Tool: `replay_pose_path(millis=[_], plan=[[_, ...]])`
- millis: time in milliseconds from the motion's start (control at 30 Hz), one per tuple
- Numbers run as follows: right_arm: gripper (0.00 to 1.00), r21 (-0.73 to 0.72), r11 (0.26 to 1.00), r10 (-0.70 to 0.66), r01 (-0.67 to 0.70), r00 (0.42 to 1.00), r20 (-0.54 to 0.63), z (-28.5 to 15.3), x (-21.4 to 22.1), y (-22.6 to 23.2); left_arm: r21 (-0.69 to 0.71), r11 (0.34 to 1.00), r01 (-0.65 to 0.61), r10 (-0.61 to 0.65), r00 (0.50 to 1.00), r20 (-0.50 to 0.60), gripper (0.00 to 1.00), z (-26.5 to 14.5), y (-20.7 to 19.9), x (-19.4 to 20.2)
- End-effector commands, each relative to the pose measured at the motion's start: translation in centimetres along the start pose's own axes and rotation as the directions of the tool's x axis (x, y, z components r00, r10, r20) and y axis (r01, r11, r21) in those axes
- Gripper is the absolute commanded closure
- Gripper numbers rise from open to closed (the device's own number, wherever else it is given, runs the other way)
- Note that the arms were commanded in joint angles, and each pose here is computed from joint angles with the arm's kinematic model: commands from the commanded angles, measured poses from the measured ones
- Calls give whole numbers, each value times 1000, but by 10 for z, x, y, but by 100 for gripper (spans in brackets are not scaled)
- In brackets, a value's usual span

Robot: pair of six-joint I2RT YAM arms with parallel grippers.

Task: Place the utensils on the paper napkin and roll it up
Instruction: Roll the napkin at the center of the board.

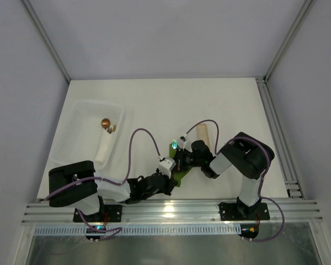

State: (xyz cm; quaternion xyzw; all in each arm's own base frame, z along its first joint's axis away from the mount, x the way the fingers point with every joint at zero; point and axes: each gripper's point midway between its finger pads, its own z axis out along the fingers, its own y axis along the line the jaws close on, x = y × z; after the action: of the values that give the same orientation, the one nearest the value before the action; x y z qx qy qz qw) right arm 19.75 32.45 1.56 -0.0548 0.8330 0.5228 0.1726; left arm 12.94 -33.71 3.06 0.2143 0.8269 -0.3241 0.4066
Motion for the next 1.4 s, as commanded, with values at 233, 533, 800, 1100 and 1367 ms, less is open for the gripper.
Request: replay_pose_path(millis=[233,533,800,1100,1367], plan=[[96,85,996,-21,22,1000,-11,0,7,-20,-56,998,18,-14,998,59,100,10,5,-14],[97,101,993,-54,55,999,-11,2,-3,-13,-125,987,101,-103,995,-2,100,8,21,12],[97,109,993,-56,55,998,4,9,-16,-15,-147,978,148,-155,987,-37,100,6,26,26],[96,69,997,-33,30,999,43,8,-35,-19,-162,971,179,-188,981,-45,100,4,31,33],[96,66,997,-30,26,998,53,14,-58,-22,-173,967,186,-197,979,-54,100,5,32,38]])
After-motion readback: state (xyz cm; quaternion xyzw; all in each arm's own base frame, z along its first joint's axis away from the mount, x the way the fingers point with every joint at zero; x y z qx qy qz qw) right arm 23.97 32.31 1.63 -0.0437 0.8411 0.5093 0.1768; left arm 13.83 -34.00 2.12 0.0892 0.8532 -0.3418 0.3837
